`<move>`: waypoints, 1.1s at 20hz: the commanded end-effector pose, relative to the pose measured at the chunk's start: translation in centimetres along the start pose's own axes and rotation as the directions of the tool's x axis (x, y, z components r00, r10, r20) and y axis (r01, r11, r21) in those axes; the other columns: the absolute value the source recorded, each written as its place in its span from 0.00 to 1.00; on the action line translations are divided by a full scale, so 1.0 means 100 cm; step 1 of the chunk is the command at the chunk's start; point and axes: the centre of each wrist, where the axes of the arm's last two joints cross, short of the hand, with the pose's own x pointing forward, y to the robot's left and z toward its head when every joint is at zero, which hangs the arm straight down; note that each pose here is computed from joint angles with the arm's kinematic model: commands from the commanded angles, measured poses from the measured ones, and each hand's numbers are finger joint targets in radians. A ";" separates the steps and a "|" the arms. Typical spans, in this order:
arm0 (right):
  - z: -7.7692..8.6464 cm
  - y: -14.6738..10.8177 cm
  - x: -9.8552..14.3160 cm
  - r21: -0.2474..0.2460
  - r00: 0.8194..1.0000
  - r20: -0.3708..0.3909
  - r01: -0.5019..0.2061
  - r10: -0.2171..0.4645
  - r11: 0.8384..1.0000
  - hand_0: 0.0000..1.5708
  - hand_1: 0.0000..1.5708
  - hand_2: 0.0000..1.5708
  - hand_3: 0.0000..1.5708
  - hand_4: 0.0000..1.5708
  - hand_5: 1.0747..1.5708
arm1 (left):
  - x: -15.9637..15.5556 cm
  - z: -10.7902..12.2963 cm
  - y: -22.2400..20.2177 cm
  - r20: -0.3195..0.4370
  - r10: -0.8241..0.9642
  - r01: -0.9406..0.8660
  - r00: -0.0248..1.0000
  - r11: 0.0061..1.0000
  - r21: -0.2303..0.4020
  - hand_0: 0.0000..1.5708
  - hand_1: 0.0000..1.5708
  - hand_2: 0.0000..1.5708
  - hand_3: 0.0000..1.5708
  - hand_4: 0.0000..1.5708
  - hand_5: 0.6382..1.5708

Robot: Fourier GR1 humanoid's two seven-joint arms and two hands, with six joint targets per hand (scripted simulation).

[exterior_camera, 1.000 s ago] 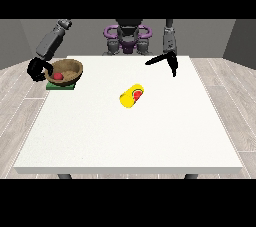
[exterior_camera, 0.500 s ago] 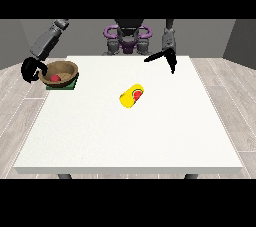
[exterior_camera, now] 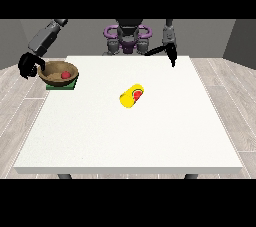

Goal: Pick the cup and pour the ball into the bowl, then pick the bowl and place it on the pad

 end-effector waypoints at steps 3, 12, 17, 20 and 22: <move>0.006 0.010 -0.035 0.007 0.996 -0.036 -0.082 0.083 0.997 1.00 1.00 1.00 0.58 0.44 0.99 | -0.004 -0.004 0.013 0.001 0.027 -0.027 1.000 1.000 -0.006 0.00 0.00 0.00 0.00 0.00 1.00; 0.013 -0.030 0.020 -0.160 0.971 -0.044 -0.237 0.233 0.958 0.23 0.23 0.33 0.39 0.00 0.87 | 0.036 -0.010 0.017 0.062 0.010 -0.011 0.998 1.000 0.010 0.00 0.00 0.00 0.00 0.00 0.99; 0.004 -0.019 0.035 -0.139 0.971 -0.020 -0.240 0.239 0.961 0.00 0.00 0.24 0.14 0.00 0.81 | 0.033 -0.006 0.012 0.055 0.003 -0.004 0.998 0.999 0.034 0.00 0.00 0.00 0.00 0.00 0.99; 0.015 -0.038 0.039 -0.135 0.968 -0.023 -0.250 0.249 0.959 0.00 0.00 0.23 0.16 0.00 0.84 | 0.017 0.015 0.013 0.013 0.013 -0.013 1.000 0.999 0.037 0.00 0.00 0.00 0.00 0.00 1.00; 0.013 -0.038 0.051 -0.144 0.970 -0.061 -0.242 0.236 0.960 0.00 0.00 0.21 0.15 0.00 0.85 | 0.027 0.009 0.012 0.015 0.037 -0.038 0.999 0.999 0.008 0.00 0.00 0.00 0.00 0.00 1.00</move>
